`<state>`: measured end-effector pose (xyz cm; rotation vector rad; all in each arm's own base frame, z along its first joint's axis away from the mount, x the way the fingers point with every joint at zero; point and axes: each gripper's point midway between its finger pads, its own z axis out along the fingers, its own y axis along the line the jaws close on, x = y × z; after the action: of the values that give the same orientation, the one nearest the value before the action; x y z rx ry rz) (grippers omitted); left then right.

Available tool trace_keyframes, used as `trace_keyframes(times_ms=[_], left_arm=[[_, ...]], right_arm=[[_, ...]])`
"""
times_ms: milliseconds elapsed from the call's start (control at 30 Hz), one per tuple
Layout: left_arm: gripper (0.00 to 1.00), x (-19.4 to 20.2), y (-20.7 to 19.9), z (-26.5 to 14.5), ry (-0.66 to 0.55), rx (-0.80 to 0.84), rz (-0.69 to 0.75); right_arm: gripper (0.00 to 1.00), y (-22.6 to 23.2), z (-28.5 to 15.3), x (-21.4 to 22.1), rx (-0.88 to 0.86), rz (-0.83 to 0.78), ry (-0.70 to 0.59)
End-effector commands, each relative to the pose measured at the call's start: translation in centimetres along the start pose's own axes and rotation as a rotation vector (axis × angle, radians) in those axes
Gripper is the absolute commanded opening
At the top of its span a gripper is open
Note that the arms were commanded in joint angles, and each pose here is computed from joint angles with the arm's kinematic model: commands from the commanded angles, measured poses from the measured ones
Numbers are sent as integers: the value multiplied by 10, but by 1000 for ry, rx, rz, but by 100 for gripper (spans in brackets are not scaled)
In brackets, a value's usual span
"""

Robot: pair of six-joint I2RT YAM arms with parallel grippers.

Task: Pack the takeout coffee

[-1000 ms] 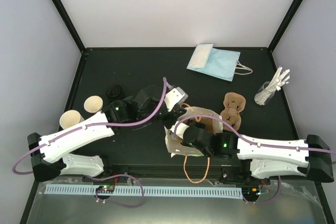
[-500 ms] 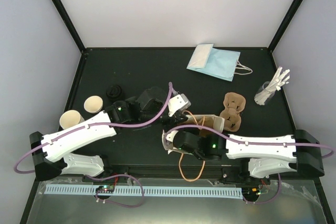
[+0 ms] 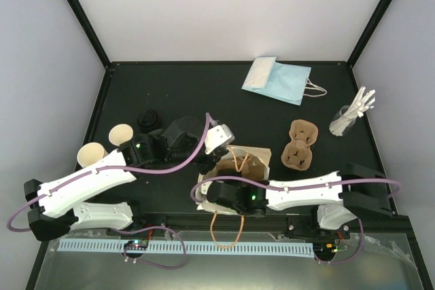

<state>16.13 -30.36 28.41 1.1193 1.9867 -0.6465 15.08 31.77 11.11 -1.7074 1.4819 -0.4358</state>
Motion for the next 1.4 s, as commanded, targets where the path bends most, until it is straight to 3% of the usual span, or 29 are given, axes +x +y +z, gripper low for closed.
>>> trace_keyframes(times_ms=[0, 200, 500, 767, 1033, 1367], left_arm=[[1, 10, 13, -15, 26, -77, 25], [2, 46, -6, -2, 57, 44, -35], [2, 49, -32, 12, 54, 197, -89], [2, 40, -30, 14, 31, 189, -118], [2, 24, -17, -1, -2, 103, -120], [2, 24, -29, 11, 24, 174, -163]], right_arm=[[1, -5, 14, -46, 91, -59, -145], [1, -3, 31, -41, 120, -81, -86], [1, -18, 20, -6, 103, -15, 33], [1, -23, 11, 38, 122, -3, 169], [1, -28, 6, 62, 102, 57, 211], [1, -52, 12, 85, 217, 154, 265]])
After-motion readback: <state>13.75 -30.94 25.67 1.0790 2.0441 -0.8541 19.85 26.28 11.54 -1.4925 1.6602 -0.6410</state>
